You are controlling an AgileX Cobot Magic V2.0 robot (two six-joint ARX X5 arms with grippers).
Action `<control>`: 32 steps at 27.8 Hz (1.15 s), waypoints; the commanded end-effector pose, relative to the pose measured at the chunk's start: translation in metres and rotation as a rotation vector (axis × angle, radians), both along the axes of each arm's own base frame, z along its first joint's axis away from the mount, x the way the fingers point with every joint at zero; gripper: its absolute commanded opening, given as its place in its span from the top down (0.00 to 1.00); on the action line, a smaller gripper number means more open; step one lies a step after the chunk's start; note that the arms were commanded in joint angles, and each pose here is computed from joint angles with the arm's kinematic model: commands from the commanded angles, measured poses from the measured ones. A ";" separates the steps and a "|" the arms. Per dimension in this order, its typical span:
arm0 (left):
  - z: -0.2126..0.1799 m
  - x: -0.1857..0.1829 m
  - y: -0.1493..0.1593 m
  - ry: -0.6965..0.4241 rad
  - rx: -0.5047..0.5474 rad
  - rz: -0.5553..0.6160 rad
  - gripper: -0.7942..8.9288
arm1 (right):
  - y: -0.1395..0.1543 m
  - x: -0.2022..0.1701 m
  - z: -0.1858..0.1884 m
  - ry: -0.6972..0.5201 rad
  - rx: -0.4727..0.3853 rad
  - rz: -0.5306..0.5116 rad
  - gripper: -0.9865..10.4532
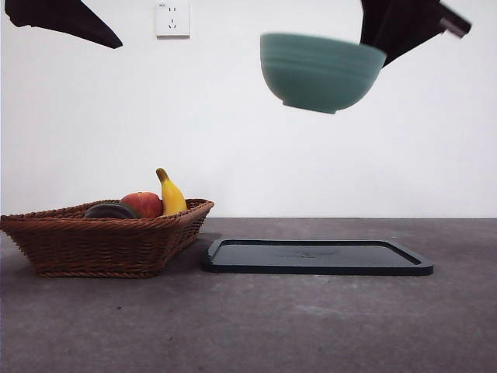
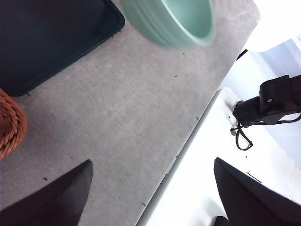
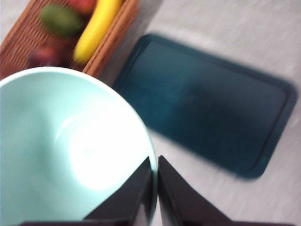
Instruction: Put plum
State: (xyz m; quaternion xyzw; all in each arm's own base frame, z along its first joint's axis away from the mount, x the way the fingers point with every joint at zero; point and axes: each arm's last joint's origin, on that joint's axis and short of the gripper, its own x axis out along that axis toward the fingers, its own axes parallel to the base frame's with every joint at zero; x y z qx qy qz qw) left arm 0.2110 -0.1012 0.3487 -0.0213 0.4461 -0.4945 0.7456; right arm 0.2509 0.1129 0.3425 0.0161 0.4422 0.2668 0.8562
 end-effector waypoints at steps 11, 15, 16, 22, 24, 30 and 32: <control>0.005 0.002 -0.002 -0.022 -0.006 -0.013 0.50 | 0.017 -0.034 -0.071 0.083 -0.048 0.075 0.91; 0.005 0.002 -0.002 -0.022 -0.006 -0.013 0.50 | 0.021 -0.037 -0.093 0.090 -0.033 0.072 0.91; 0.005 0.002 -0.002 -0.022 -0.006 -0.013 0.50 | 0.021 -0.038 -0.099 0.096 -0.032 0.070 0.91; 0.005 0.002 -0.002 -0.023 -0.007 -0.013 0.50 | 0.024 -0.036 -0.128 0.161 -0.064 0.070 0.91; 0.005 0.002 -0.002 -0.023 -0.007 -0.013 0.50 | 0.026 -0.035 -0.139 0.185 -0.079 0.074 0.91; 0.005 0.002 -0.002 -0.024 -0.007 -0.013 0.50 | 0.035 -0.035 -0.150 0.189 -0.125 0.090 0.91; 0.005 0.002 -0.002 -0.023 -0.007 -0.013 0.50 | 0.037 -0.036 -0.150 0.188 -0.135 0.095 0.91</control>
